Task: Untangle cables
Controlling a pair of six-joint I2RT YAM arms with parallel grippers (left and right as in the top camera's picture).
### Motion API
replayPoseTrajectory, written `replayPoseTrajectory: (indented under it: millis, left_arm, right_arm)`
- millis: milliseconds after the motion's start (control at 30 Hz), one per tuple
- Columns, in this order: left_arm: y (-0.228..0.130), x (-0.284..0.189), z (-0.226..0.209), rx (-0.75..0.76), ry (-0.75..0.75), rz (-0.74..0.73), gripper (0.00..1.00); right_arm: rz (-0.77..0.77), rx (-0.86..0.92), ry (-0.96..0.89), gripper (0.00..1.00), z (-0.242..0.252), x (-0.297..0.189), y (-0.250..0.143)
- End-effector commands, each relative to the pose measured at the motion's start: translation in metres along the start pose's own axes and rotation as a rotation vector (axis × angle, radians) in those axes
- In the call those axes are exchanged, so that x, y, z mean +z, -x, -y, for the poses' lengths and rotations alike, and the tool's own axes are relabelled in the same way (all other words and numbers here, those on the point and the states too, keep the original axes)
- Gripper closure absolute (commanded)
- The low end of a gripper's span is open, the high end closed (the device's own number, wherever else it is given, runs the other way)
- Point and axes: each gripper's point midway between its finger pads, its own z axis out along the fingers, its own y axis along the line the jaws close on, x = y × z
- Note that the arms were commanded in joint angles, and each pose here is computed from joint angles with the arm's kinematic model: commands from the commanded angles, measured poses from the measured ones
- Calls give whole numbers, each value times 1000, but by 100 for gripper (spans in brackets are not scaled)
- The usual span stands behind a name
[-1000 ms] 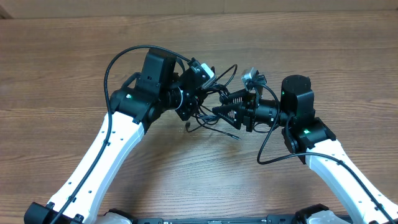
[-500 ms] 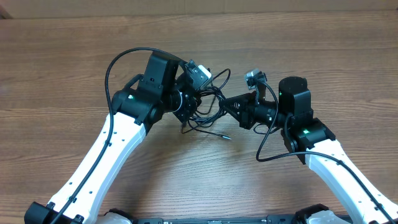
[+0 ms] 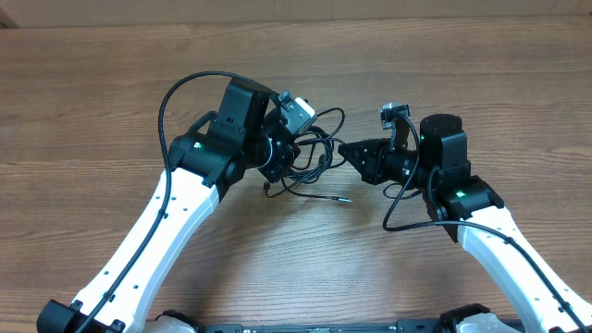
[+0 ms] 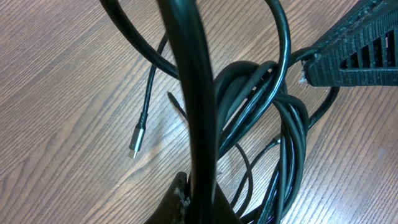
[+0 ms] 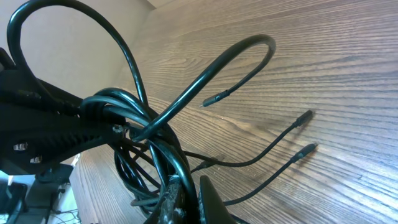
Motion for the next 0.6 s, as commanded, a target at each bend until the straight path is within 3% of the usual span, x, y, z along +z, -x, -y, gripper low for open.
replayPoseTrajectory:
  millis: [0,100,167,233,267,333,400,567]
  left_arm:
    - [1,-7,-11,-3,57,1,96]
    - [1,-7,-11,-4,57,2,96]
    - [1,-7,-10,-4,56,1,96]
    - [1,-7,-10,-1,56,2,96]
    - [1,-7,-10,-1,56,2,96]
    - [1,-7,-10,-1,56,2,96]
    - [1,-7,-10,-2,56,3,96]
    - [15,-7,-6,-91,24,62,96]
  right_arm:
    - [56,18,-72,96,15,-6,13]
    - [57,18,-73,96,15,-6,14]
    - [55,19,-73,90,15,-6,13]
    - [53,21,-74,67,15,-6,13]
    - [53,21,-74,44,15,-6,13]
    - [52,21,-71,23,15,-6,12]
    - [50,22,-72,17,15,-6,12]
    - [23,21,-16,16,5,-5,7]
